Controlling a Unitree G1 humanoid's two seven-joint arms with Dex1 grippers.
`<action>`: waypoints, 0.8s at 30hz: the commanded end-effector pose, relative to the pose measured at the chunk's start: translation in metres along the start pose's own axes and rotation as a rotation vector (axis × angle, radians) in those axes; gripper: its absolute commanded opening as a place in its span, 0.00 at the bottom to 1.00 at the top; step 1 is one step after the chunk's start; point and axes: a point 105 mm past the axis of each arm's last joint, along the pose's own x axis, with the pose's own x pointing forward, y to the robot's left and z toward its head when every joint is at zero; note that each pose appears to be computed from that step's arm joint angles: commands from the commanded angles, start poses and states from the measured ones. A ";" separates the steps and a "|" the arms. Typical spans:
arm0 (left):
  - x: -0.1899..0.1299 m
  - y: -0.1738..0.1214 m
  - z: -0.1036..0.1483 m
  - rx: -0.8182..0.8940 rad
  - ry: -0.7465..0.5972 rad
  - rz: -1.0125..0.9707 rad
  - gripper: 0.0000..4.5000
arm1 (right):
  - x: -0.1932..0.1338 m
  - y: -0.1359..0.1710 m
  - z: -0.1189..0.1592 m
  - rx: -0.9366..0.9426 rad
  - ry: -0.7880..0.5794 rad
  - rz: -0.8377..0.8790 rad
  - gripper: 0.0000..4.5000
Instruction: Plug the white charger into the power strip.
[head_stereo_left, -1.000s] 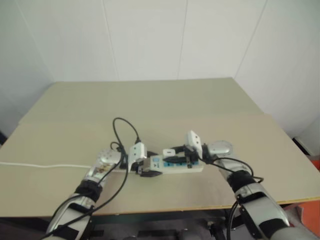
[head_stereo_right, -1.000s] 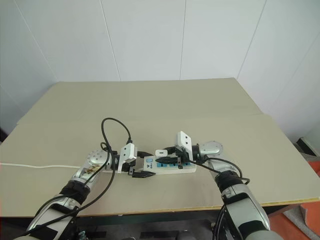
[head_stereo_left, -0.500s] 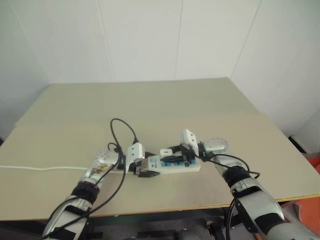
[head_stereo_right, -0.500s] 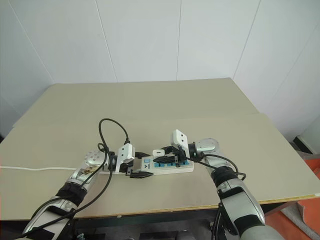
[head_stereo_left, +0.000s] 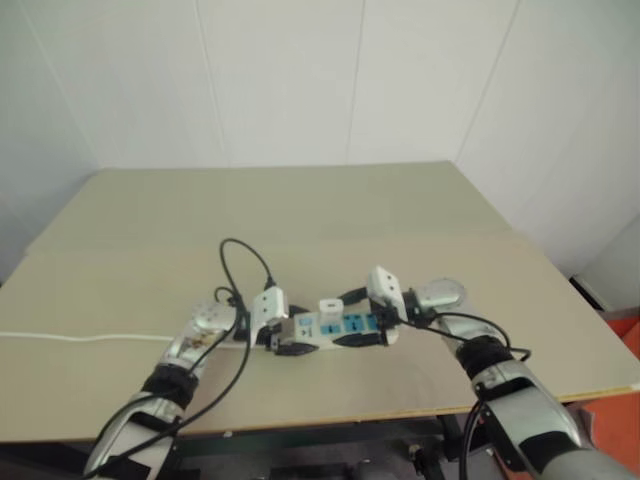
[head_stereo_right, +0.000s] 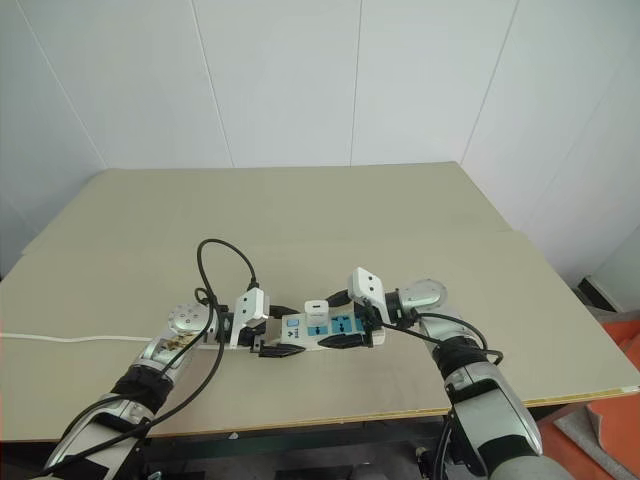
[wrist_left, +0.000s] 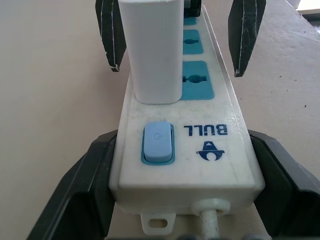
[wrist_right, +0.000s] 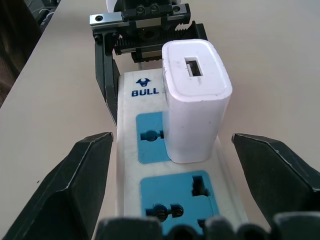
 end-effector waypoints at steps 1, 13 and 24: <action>-0.015 0.018 -0.002 -0.015 0.018 0.104 0.94 | -0.007 0.015 -0.037 0.125 0.103 0.014 1.00; -0.045 0.007 0.046 0.088 -0.081 0.047 0.99 | -0.023 -0.001 -0.016 0.039 0.071 -0.045 1.00; -0.091 -0.015 0.070 0.070 -0.064 0.020 0.99 | -0.120 0.000 0.022 -0.078 0.105 -0.174 1.00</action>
